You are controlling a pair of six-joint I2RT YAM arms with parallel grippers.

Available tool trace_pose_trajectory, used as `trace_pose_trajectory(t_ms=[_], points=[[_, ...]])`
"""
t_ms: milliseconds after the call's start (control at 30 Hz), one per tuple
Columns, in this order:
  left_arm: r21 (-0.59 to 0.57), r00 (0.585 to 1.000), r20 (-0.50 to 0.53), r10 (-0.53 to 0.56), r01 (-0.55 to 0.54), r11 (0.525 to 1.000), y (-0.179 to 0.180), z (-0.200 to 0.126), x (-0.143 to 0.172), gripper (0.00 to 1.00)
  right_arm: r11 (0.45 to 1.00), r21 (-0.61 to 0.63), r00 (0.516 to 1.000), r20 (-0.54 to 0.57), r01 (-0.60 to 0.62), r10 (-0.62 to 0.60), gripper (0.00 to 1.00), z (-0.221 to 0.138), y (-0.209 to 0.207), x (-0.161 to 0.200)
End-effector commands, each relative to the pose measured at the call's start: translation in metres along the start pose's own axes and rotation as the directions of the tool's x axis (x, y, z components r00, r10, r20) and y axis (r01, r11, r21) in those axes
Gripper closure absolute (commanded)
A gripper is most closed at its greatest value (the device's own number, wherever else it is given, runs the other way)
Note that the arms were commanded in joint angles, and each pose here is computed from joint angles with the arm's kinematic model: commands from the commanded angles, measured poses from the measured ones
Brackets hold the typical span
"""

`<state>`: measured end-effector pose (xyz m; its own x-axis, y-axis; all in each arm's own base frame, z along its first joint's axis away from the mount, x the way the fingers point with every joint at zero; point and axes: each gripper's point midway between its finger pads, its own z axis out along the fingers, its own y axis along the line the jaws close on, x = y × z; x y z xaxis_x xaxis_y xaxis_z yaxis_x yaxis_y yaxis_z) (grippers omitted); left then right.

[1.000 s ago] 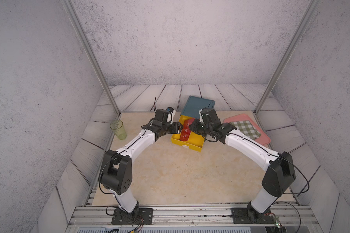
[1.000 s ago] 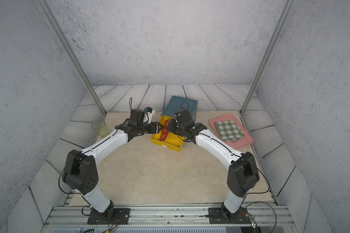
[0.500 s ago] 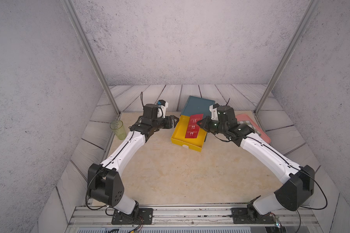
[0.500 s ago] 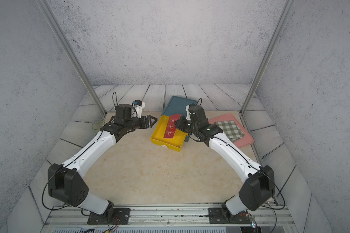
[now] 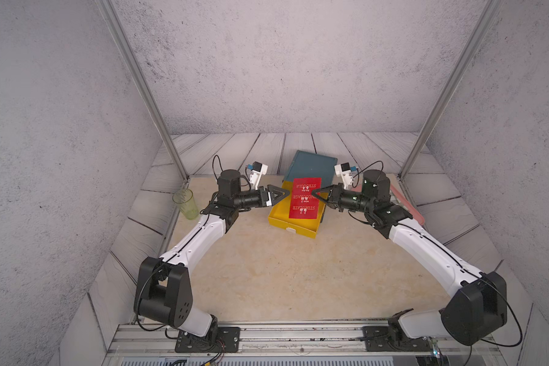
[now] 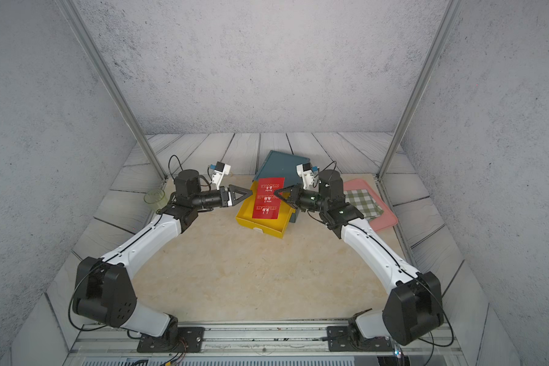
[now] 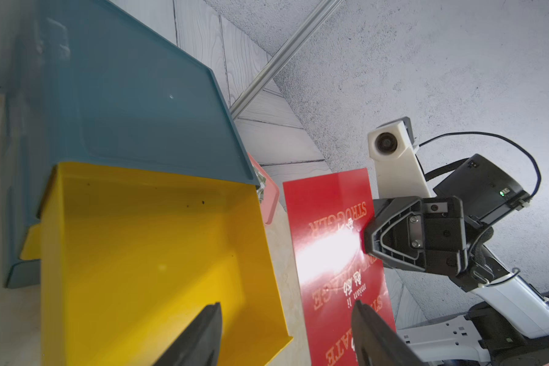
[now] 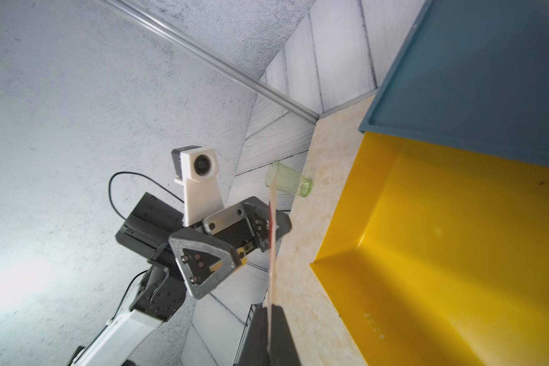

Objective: Take the postcards out of the drawer
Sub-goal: Pick up the postcard from the drawer.

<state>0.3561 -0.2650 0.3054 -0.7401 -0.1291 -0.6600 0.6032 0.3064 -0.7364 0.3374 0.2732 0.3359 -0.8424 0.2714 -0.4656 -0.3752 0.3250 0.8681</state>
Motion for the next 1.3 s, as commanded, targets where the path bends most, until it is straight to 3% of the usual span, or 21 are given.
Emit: trace_pose_trajectory(t_ms=[0,767,1267], points=[[0.048,0.998,0.015,0.061,-0.062,0.997,-0.03,-0.005,0.003,0.3,0.992,-0.124,0.999,-0.024,0.037,-0.041,1.0,-0.004,0.025,0.005],[0.054,0.999,-0.036,0.041,-0.039,0.998,-0.087,0.022,0.065,0.36,0.994,0.101,0.994,-0.102,0.034,-0.024,1.0,-0.047,-0.019,0.074],[-0.182,0.998,-0.057,0.027,-0.037,0.983,-0.041,-0.018,0.118,0.32,0.996,0.082,0.988,-0.151,-0.024,0.036,1.0,-0.088,-0.014,0.13]])
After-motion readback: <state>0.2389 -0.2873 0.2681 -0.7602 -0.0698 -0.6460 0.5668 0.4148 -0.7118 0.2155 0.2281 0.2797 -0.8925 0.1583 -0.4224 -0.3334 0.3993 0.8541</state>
